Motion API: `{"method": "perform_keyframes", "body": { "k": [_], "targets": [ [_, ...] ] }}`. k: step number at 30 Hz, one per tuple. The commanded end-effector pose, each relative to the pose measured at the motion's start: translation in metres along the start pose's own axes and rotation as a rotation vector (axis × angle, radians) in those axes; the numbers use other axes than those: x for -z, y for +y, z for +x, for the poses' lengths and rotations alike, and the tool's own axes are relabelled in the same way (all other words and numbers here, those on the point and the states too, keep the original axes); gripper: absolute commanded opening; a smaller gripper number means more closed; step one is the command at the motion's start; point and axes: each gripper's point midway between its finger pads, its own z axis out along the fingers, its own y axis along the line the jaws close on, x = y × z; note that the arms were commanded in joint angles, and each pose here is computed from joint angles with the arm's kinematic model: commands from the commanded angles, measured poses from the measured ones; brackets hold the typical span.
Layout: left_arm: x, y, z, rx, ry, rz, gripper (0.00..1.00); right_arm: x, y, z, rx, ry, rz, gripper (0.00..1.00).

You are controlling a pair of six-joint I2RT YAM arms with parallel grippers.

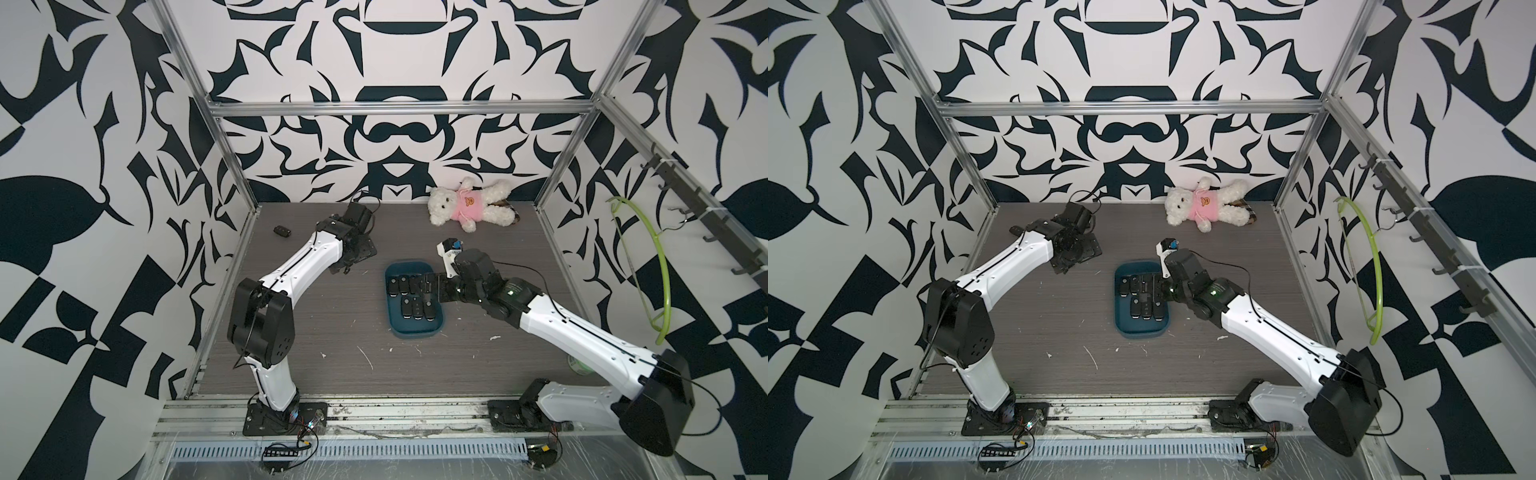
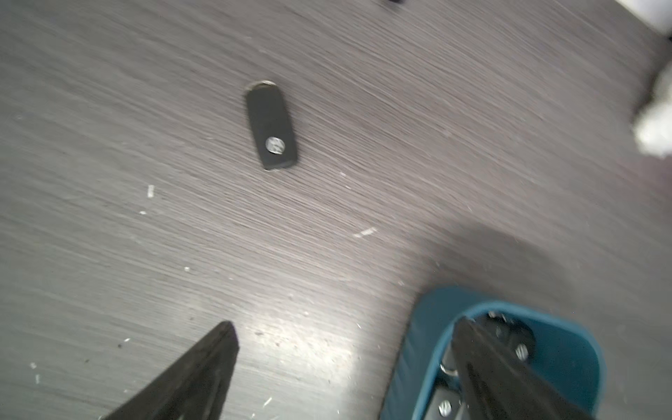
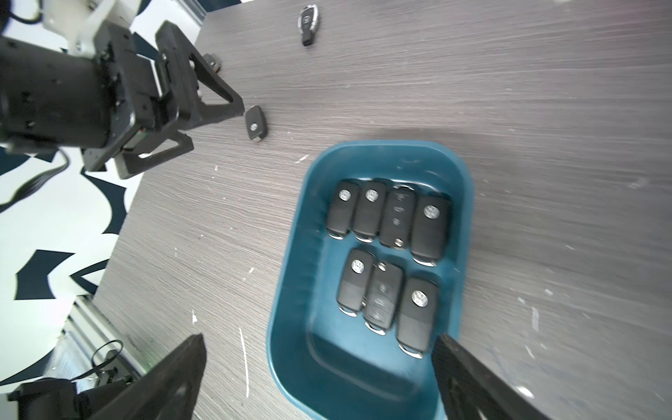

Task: Place the car key into the storage box
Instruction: Pick up the car key from the center of the board.

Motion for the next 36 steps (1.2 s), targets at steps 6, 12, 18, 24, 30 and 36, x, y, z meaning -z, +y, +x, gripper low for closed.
{"method": "perform_keyframes", "body": {
  "k": [6, 12, 18, 24, 30, 36],
  "targets": [
    [-0.046, 0.043, -0.019, 0.079, 0.089, -0.141, 0.75, -0.006, 0.032, -0.032, 0.052, -0.052, -0.081, 1.00],
    [-0.073, 0.053, -0.028, 0.102, 0.122, -0.146, 0.65, -0.015, 0.031, -0.036, 0.057, -0.044, -0.067, 1.00],
    [-0.095, 0.050, -0.029, 0.068, 0.150, -0.154, 0.65, -0.023, 0.029, -0.035, 0.051, -0.031, -0.054, 1.00],
    [-0.111, 0.044, -0.035, 0.047, 0.147, -0.138, 0.65, -0.026, 0.027, -0.034, 0.047, -0.024, -0.045, 1.00],
    [-0.124, 0.038, -0.044, 0.017, 0.145, -0.146, 0.65, -0.028, 0.024, -0.031, 0.041, -0.017, -0.035, 1.00],
    [-0.139, 0.043, -0.044, -0.003, 0.157, -0.174, 0.62, -0.028, 0.023, -0.030, 0.036, -0.017, -0.030, 1.00]
  ]
}}
